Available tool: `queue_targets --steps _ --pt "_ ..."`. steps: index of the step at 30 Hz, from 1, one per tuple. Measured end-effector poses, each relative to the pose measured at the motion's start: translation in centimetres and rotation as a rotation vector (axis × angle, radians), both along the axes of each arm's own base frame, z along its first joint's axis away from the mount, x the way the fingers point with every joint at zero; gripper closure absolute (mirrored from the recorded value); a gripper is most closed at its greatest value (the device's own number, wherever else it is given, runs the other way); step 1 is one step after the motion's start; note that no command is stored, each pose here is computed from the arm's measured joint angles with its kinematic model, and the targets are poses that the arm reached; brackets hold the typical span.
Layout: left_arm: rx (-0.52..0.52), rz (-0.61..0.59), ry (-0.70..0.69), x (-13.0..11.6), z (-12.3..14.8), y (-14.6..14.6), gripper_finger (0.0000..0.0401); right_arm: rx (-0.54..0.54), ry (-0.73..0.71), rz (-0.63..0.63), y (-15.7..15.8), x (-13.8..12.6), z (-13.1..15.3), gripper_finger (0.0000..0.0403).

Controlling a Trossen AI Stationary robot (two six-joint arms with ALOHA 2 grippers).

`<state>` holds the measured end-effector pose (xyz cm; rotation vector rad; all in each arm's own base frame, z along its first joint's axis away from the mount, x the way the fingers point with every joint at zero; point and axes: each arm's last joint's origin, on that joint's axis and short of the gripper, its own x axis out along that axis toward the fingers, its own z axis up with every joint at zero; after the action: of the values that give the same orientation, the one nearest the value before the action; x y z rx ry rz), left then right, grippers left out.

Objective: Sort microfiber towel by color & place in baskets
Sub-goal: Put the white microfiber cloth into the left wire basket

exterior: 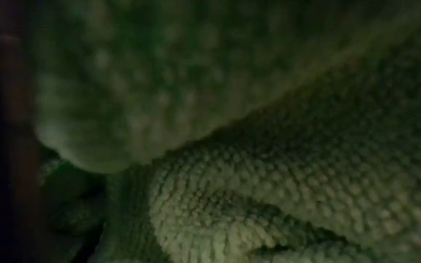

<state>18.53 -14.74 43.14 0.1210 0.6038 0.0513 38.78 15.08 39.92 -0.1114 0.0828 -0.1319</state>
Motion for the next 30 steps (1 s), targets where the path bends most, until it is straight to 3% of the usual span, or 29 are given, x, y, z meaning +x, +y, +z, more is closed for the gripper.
queue_targets --steps 30 --pt "0.066 -0.048 -0.026 1.7 -0.4 -1.0 0.0298 0.014 -0.103 0.151 0.5 0.1 1.1 0.0390"
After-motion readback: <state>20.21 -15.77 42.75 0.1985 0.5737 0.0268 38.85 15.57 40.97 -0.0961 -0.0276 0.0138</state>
